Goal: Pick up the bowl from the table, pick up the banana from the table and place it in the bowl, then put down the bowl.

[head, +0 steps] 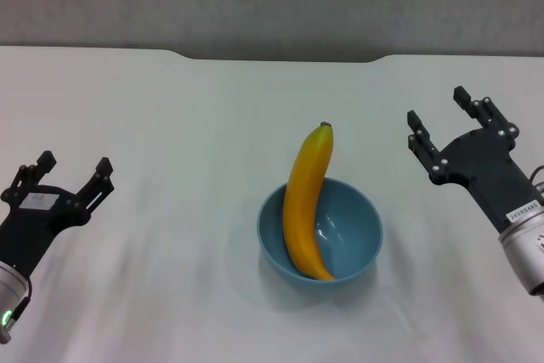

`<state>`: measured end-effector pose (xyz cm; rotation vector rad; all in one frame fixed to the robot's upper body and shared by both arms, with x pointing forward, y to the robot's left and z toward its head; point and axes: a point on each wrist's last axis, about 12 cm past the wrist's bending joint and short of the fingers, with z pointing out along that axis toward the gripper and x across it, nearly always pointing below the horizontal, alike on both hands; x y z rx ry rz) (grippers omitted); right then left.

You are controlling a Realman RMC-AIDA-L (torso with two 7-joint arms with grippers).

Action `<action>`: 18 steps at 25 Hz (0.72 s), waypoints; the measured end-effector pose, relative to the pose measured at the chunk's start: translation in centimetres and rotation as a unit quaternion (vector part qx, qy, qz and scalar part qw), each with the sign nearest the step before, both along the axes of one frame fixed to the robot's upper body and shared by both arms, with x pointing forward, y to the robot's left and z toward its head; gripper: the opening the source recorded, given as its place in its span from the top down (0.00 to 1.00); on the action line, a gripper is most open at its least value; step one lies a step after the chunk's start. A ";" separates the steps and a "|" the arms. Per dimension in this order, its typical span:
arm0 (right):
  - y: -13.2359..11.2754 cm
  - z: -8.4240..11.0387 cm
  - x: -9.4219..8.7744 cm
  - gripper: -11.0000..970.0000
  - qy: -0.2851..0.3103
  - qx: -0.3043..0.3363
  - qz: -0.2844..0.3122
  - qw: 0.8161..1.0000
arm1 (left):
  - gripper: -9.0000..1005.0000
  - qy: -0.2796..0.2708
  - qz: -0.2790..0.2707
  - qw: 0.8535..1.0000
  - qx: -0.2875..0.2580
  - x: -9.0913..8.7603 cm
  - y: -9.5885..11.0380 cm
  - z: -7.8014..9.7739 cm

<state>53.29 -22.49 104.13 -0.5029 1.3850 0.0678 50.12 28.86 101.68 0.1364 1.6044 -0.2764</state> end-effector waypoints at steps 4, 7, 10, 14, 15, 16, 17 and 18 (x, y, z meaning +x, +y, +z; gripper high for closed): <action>0.0 -0.3 -0.1 0.31 0.017 0.020 0.005 1.000 | 0.10 0.013 0.005 1.000 -0.021 0.3 0.1 -0.1; -0.5 -0.4 0.1 0.31 0.033 0.048 0.003 0.998 | 0.10 0.027 0.005 0.999 -0.033 1.1 0.2 -0.4; -0.7 -0.4 0.8 0.31 0.048 0.061 0.007 0.997 | 0.10 0.034 0.010 0.999 -0.033 1.3 0.3 -0.6; -0.3 -0.4 1.0 0.30 0.057 0.071 0.017 0.996 | 0.10 0.039 0.019 0.999 -0.032 1.3 0.6 -0.7; -0.2 -0.4 0.9 0.30 0.055 0.071 0.018 0.996 | 0.10 0.039 0.020 0.999 -0.032 1.3 0.7 -0.7; -0.1 -0.3 0.8 0.30 0.053 0.071 0.020 0.996 | 0.10 0.037 0.020 0.999 -0.033 1.3 0.7 -0.6; -0.1 -0.3 0.8 0.30 0.051 0.070 0.021 0.996 | 0.10 0.034 0.020 0.999 -0.034 1.4 0.8 -0.5; 0.0 -0.3 0.8 0.30 0.051 0.069 0.023 0.996 | 0.10 0.032 0.021 0.999 -0.035 1.4 0.8 -0.5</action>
